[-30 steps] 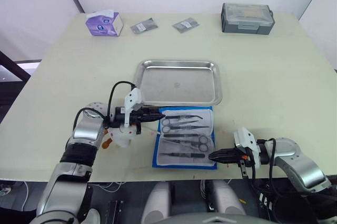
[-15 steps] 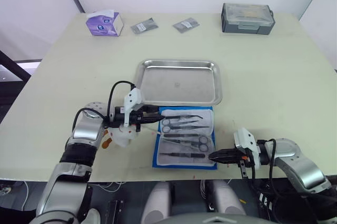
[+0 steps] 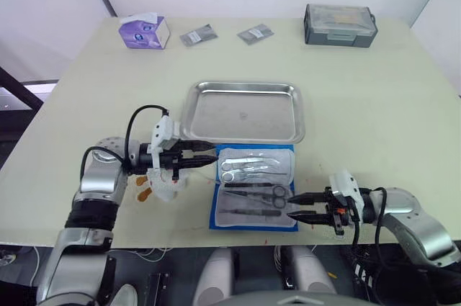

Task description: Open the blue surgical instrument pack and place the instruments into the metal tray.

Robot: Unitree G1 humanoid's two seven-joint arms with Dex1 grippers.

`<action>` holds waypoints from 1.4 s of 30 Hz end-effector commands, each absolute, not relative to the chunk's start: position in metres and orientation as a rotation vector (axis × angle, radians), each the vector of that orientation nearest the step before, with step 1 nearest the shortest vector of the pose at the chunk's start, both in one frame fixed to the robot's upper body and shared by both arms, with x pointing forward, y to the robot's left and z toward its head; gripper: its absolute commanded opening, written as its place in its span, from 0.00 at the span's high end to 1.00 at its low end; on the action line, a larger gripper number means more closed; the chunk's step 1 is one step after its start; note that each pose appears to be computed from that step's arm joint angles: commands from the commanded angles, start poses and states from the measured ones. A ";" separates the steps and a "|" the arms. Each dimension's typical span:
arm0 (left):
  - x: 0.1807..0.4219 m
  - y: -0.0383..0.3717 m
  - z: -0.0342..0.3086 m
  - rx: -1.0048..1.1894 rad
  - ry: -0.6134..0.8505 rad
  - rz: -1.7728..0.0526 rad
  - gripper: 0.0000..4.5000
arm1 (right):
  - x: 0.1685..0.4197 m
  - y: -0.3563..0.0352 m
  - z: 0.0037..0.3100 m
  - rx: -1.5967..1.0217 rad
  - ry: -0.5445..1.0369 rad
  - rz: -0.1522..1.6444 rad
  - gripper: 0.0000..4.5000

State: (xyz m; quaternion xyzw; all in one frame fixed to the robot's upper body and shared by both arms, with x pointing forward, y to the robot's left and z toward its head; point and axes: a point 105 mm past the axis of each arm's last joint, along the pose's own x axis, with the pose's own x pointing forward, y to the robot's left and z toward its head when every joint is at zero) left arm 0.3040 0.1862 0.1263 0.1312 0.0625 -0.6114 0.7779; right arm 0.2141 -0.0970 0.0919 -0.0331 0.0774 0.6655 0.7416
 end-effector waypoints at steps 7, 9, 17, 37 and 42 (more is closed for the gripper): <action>0.290 0.198 0.164 0.444 0.030 -1.387 0.62 | 0.235 -0.097 0.121 -0.162 -0.010 1.295 0.01; 0.287 0.198 0.166 0.467 0.028 -1.409 0.62 | 0.238 -0.095 0.121 -0.174 -0.020 1.272 0.01; 0.264 0.186 0.177 0.448 0.050 -1.569 0.03 | 0.249 -0.086 0.111 -0.385 -0.066 1.314 0.00; 0.255 0.173 0.172 0.428 0.003 -1.640 0.01 | 0.259 -0.094 0.097 -0.374 -0.001 1.380 0.00; 0.256 0.172 0.172 0.427 -0.002 -1.641 0.01 | 0.262 -0.096 0.095 -0.408 0.002 1.389 0.00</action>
